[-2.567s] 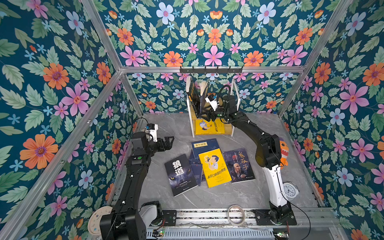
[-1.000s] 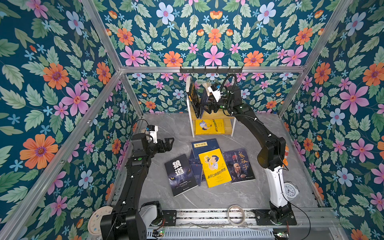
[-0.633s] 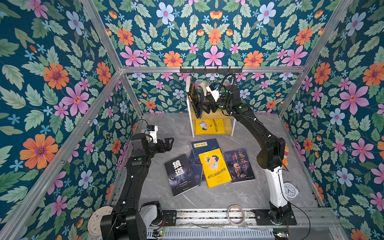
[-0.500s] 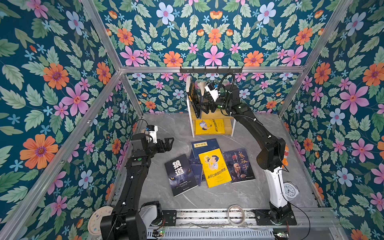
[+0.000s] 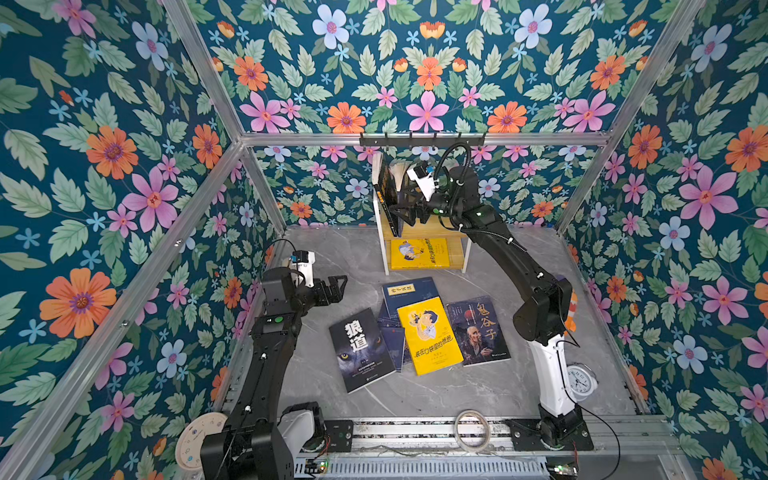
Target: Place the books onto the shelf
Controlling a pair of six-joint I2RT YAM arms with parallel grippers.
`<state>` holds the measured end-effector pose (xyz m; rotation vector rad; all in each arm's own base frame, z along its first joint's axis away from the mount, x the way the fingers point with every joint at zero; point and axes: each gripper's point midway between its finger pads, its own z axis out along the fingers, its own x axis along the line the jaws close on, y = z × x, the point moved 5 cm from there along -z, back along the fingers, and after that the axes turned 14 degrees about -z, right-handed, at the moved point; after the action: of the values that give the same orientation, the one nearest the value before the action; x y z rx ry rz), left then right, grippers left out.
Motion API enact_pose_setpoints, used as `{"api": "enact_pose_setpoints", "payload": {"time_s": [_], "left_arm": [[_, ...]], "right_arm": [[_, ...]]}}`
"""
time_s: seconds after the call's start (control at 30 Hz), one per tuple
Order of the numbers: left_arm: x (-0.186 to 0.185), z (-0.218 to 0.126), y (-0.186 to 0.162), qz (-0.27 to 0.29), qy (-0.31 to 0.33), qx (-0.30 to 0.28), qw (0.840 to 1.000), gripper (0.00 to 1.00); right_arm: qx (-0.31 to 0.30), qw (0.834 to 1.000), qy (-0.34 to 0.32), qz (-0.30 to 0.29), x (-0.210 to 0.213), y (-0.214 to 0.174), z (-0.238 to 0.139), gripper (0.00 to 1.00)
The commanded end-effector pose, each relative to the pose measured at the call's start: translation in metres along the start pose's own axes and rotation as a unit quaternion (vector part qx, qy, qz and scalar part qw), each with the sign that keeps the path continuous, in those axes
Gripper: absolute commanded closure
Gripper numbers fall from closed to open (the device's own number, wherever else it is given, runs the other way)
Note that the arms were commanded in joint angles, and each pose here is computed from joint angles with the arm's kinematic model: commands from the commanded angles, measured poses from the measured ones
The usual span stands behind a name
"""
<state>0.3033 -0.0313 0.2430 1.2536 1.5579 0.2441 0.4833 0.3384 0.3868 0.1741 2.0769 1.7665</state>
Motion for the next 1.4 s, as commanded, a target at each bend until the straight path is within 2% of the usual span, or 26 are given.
{"api": "enact_pose_setpoints", "payload": {"time_s": [0.0, 0.4, 0.57, 0.97, 1.37], "left_arm": [[-0.001, 0.000, 0.003, 0.005, -0.004, -0.009, 1.000, 0.01], [0.000, 0.000, 0.003, 0.002, -0.004, -0.009, 1.000, 0.01], [0.000, 0.000, 0.003, 0.001, -0.004, -0.009, 1.000, 0.01], [0.000, 0.001, 0.003, -0.001, -0.004, -0.008, 1.000, 0.01], [0.002, 0.001, 0.003, -0.002, -0.002, -0.008, 1.000, 0.01]], "right_arm": [[-0.020, 1.000, 0.015, -0.007, 0.004, 0.005, 0.004, 0.09], [-0.029, 0.999, 0.039, -0.001, 0.014, 0.004, 0.014, 0.16], [-0.026, 0.999, 0.042, -0.001, 0.015, 0.002, 0.014, 0.26], [-0.019, 0.999, 0.027, 0.005, 0.004, -0.013, 0.017, 0.29], [-0.019, 0.999, 0.044, 0.016, 0.010, -0.019, 0.026, 0.31]]}}
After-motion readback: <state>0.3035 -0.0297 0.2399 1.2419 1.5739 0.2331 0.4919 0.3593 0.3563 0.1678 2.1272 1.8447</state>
